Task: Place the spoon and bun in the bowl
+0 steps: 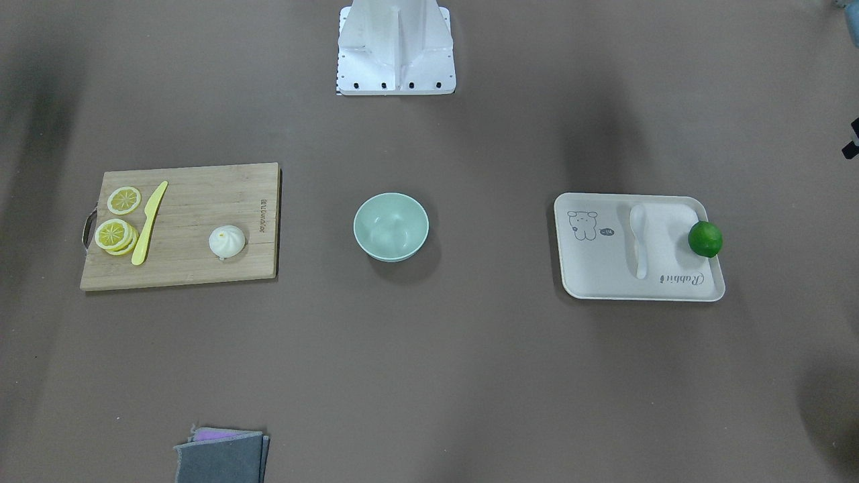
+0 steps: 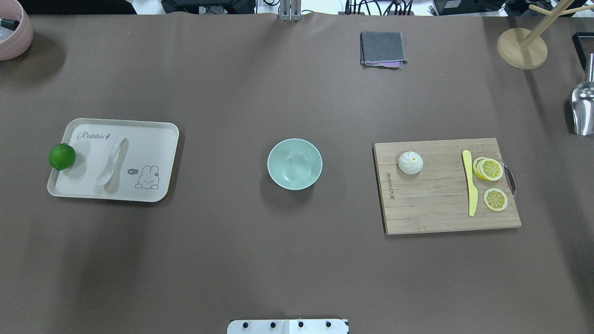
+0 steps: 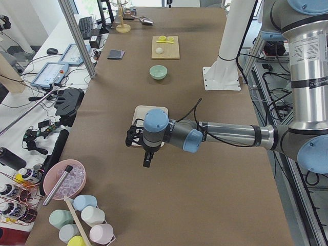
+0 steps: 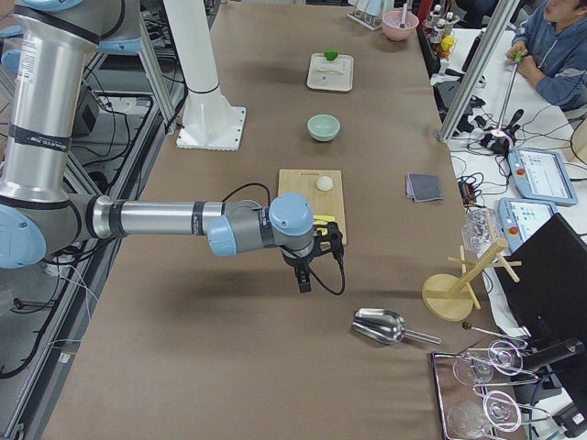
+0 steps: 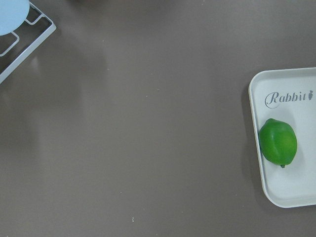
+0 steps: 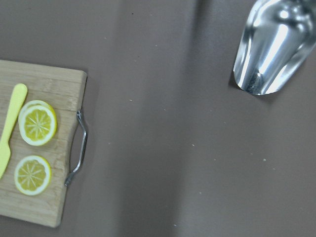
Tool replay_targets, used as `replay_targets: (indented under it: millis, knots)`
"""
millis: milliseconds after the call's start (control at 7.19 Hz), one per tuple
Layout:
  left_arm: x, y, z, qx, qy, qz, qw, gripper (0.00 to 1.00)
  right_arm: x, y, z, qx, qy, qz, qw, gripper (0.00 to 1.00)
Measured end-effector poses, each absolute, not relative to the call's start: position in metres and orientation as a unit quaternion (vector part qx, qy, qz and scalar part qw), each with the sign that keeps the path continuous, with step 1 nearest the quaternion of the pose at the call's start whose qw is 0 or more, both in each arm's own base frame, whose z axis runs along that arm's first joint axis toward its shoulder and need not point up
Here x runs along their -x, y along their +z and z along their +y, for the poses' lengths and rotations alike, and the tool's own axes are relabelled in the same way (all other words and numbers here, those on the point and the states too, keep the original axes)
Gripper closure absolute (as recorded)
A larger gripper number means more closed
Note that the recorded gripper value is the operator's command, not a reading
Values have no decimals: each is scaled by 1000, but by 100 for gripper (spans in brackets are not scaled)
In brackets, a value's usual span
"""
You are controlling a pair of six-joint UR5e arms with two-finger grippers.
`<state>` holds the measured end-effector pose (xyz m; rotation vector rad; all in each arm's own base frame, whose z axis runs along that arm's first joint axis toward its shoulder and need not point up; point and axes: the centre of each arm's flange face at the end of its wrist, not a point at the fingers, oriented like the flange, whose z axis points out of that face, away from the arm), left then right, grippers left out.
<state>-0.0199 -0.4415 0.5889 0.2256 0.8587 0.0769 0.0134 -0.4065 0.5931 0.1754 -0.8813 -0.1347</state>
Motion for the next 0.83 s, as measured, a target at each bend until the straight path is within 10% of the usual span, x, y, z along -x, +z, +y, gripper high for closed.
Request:
replay_targets:
  millis: [835]
  knots:
    - [-80,504,-505,-64,-32,443,894,3,49,552,-424,-87,-59,-431,896,1]
